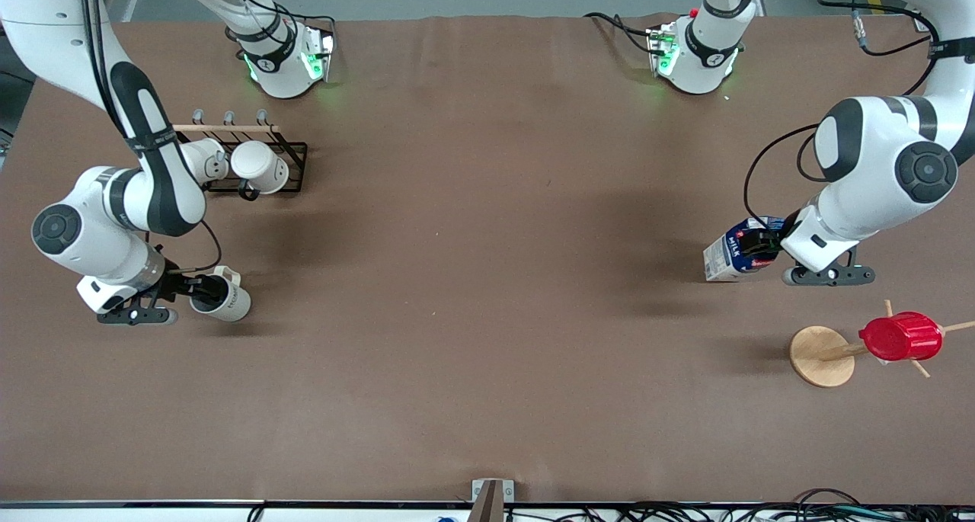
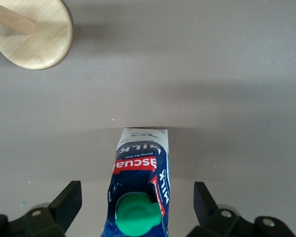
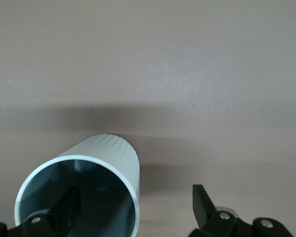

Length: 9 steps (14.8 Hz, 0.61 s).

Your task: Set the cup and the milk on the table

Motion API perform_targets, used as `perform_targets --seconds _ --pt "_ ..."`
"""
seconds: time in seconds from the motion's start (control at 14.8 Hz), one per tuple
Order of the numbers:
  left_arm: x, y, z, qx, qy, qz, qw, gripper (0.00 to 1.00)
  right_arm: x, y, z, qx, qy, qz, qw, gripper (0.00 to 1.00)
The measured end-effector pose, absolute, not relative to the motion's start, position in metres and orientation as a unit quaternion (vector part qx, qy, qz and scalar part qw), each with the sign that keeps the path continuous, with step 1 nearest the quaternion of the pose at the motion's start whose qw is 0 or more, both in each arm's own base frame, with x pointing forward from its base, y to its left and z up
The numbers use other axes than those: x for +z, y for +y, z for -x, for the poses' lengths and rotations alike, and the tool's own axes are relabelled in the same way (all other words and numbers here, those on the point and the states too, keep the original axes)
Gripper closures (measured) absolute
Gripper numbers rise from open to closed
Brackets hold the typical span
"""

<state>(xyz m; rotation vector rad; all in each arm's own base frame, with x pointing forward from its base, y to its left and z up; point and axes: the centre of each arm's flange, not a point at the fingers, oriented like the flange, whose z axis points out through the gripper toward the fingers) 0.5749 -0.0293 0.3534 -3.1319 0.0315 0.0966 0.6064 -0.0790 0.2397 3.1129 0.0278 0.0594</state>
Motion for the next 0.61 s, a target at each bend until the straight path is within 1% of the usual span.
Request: perform_targets --seconds 0.2,0.34,0.54,0.61 --pt "0.345 -0.025 -0.574 0.035 0.007 0.999 0.004 0.0 0.237 -0.078 -0.607 0.028 0.01 -0.999 0.016 0.03" --pt "0.342 -0.023 -0.572 0.038 0.005 0.999 0.004 0.0 0.233 -0.078 -0.607 0.029 0.011 -0.999 0.016 0.22" --pt "0.338 -0.023 -0.57 0.042 0.005 0.999 0.004 0.0 0.232 -0.078 -0.607 0.03 0.011 -0.999 0.016 0.56" --pt "0.336 -0.023 -0.568 0.045 0.005 0.999 0.004 0.01 0.232 -0.078 -0.607 0.03 0.011 -0.999 0.016 0.66"
